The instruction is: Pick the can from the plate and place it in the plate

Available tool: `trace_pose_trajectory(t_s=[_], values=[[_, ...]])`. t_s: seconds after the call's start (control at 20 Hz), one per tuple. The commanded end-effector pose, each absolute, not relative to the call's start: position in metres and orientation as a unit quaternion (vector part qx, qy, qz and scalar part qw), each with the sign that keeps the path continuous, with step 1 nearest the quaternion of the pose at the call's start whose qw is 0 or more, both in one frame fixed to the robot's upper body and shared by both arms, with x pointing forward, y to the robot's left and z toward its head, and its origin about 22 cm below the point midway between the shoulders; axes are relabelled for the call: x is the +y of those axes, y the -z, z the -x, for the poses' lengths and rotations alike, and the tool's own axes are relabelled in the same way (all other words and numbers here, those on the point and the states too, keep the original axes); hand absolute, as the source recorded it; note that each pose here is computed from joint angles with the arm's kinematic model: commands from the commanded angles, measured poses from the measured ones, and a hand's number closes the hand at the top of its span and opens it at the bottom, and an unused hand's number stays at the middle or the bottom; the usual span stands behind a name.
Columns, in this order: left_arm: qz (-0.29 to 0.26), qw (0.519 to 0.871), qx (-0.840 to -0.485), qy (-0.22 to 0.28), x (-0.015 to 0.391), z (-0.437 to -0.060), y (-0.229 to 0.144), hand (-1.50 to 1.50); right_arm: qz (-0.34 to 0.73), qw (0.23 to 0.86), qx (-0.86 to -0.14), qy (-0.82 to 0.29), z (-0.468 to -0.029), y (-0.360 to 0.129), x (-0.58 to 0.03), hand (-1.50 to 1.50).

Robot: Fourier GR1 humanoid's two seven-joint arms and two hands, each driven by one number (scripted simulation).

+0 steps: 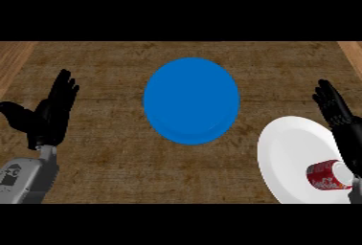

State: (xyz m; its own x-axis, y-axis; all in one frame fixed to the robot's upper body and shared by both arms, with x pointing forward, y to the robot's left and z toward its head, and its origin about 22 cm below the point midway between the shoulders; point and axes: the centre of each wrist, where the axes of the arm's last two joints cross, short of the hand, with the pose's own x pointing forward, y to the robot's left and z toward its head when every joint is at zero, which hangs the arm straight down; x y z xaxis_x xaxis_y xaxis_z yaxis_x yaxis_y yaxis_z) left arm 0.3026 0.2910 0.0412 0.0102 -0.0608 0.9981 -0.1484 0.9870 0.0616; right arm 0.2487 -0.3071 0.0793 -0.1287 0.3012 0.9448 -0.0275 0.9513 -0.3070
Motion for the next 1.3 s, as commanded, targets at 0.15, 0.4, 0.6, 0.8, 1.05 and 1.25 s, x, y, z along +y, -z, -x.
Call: trace_pose_trajectory(t_s=[0.15,0.4,0.6,0.8,1.05,1.25], values=[[-0.128,0.754,-0.645,-0.005,0.292,-0.281,-0.012,0.0,-0.107,0.636,-0.751,-0.141,-0.24,-0.101,-0.323,1.5],[-0.123,0.79,-0.601,-0.005,0.289,-0.267,0.011,0.0,0.22,0.484,-0.741,-0.411,-0.239,-0.205,-0.352,1.5],[-0.113,0.795,-0.596,0.001,0.264,-0.253,0.025,0.0,0.125,0.574,-0.788,-0.185,-0.209,-0.065,-0.377,1.5],[-0.118,0.789,-0.603,0.003,0.264,-0.255,0.019,0.0,-0.057,0.564,-0.82,-0.078,-0.203,-0.034,-0.391,-1.5],[-0.118,0.791,-0.6,0.011,0.26,-0.248,0.015,0.0,-0.051,0.555,-0.78,-0.284,-0.185,-0.05,-0.442,-1.5],[-0.113,0.796,-0.595,0.016,0.253,-0.244,0.025,0.0,0.075,0.524,-0.748,-0.4,-0.197,-0.083,-0.449,-1.5]])
